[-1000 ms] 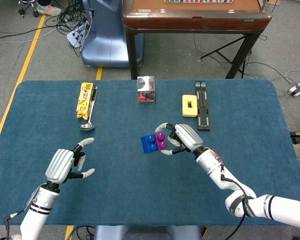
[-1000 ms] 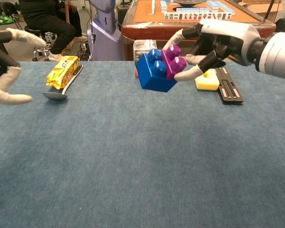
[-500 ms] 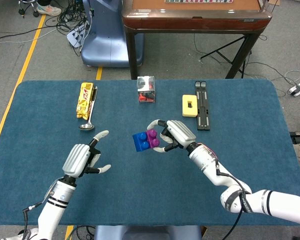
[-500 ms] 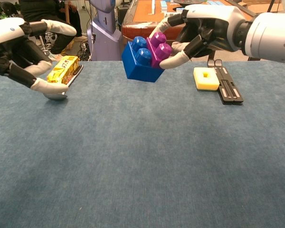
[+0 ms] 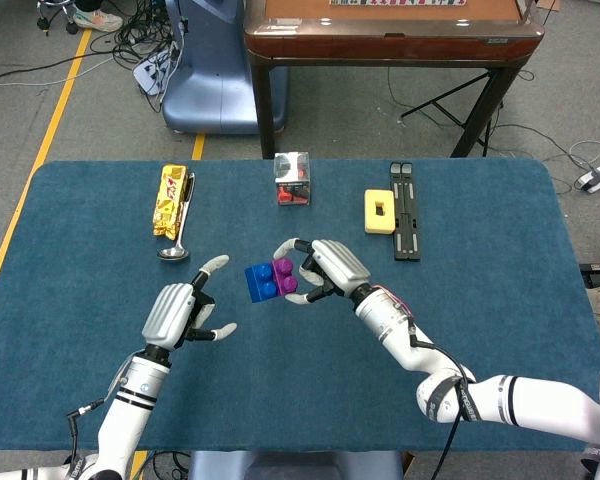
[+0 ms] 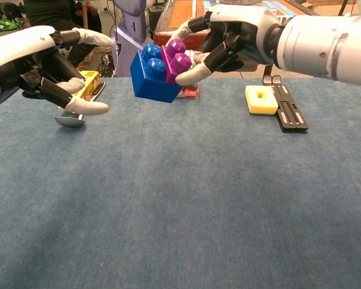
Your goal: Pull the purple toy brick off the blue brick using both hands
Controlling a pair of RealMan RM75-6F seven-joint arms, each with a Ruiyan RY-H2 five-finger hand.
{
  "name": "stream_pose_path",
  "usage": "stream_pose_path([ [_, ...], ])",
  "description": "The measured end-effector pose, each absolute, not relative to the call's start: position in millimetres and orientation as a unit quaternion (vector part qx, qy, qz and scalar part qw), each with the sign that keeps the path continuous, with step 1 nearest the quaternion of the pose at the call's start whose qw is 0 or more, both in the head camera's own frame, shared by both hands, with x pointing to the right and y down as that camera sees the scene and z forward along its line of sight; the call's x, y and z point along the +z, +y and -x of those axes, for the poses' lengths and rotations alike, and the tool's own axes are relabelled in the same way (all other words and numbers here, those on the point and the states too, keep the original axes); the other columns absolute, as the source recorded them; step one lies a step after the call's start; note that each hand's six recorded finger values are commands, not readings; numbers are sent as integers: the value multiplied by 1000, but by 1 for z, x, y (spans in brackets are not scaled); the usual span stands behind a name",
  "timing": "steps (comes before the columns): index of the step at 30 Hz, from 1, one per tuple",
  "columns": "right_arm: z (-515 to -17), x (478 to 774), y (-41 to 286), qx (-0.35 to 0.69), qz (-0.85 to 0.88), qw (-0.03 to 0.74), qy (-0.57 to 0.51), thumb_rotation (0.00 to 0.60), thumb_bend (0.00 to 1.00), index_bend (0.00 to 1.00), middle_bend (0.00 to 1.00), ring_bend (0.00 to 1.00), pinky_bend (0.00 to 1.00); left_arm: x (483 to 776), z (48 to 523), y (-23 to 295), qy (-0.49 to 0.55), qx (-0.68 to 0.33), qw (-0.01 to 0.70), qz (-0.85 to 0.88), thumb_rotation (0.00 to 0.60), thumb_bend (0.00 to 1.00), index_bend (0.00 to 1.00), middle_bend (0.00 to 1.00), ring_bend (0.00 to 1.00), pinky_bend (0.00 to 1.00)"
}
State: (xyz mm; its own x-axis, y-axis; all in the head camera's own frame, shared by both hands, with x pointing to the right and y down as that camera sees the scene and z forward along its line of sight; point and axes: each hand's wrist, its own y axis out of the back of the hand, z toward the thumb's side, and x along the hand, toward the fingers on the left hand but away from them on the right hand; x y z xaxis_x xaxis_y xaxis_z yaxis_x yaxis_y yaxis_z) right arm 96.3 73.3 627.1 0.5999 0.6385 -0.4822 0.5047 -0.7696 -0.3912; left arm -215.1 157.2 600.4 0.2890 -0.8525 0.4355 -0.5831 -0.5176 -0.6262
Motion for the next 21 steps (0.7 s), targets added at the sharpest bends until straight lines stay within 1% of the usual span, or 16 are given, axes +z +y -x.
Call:
stream_pose_path([
  [7, -84, 632, 77, 307, 890, 100, -321, 600, 477, 616, 1000, 1000, 1000, 605, 214, 154, 473, -404, 168, 765, 600, 0, 147, 969, 899, 1000],
  [21, -67, 638, 81, 298, 896, 92, -316, 600, 479, 616, 1000, 1000, 1000, 607, 211, 153, 480, -412, 131, 763, 600, 0, 147, 975, 910, 1000],
])
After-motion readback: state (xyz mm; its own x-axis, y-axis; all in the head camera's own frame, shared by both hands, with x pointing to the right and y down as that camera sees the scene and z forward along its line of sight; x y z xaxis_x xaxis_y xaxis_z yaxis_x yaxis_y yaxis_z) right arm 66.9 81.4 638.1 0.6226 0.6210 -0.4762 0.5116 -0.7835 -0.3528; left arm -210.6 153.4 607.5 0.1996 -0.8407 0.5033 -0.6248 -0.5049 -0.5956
